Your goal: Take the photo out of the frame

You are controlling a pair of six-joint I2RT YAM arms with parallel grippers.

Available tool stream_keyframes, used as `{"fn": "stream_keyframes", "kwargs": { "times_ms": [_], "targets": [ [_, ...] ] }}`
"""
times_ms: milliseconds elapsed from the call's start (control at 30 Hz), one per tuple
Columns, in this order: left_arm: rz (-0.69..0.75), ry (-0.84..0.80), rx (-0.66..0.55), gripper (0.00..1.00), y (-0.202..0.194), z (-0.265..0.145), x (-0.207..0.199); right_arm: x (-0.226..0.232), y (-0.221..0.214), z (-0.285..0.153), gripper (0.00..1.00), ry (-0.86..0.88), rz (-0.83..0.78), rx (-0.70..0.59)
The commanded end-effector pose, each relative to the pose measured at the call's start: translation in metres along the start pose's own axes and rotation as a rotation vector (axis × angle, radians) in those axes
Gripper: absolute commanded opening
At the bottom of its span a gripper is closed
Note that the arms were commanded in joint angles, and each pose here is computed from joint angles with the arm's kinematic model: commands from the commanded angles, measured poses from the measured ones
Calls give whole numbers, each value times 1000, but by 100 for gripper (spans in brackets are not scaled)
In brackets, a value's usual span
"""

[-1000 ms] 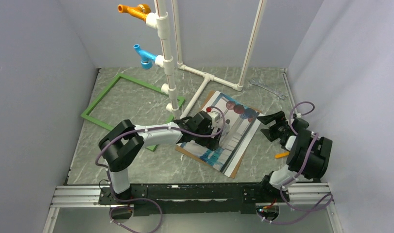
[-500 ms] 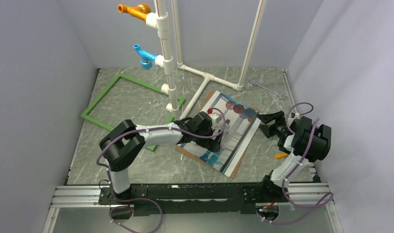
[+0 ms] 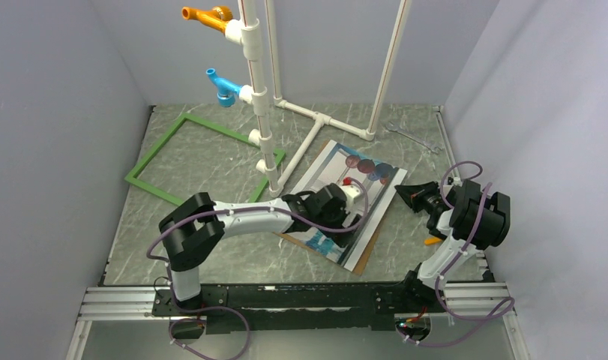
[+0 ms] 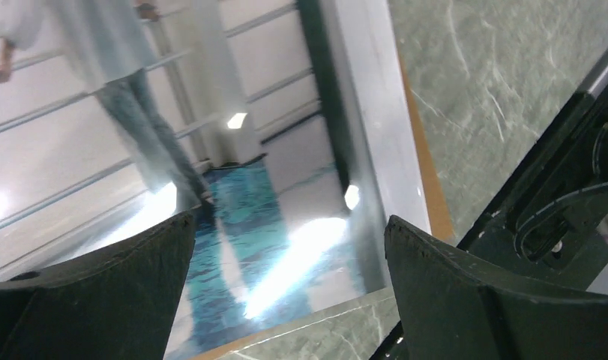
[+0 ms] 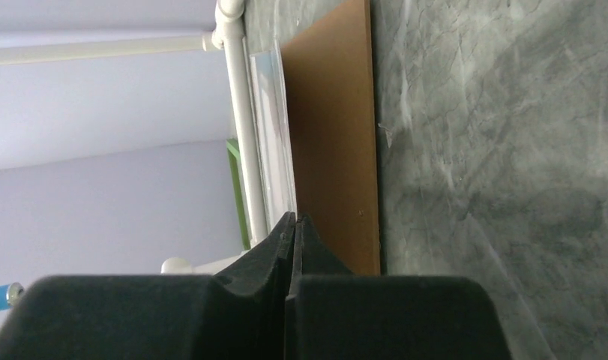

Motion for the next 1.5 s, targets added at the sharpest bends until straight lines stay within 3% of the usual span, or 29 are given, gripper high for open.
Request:
{"fn": "stream_keyframes", "kwargs": {
  "times_ms": [0,267,433,667,867,1033,1333,1467],
  "targets": [
    [159,70,-43,99,6,-6,-22,17,3,-4,0,39,-41,12],
    [361,140,-38,99,-17,-9,-62,22,3,-7,0,-21,5,33],
    [457,265,-4,99,-35,-11,-75,20,2,-8,0,-41,-6,41],
    [524,282,31,99,-56,-11,-96,17,-1,-8,0,-25,14,56],
    [553,346,67,99,-70,-11,-82,18,-1,-8,0,-26,7,57],
    [565,366,54,89,-70,-12,-78,18,-1,-9,0,-29,-4,60],
    [558,386,39,54,-64,-11,-79,20,0,-8,0,-18,-16,70],
    [548,390,29,50,-60,-16,-78,18,-1,-8,5,-27,-26,73]
  ]
}}
Point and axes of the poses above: each gripper's point midway between its finger pads, its own z axis out along the fingers, its own x axis along the line the jaws close on, y = z × x, the point moved 6 cm from there along -z, back along the fingers, and after that the axes turned 2 degrees about -z, right-handed, at the moved point
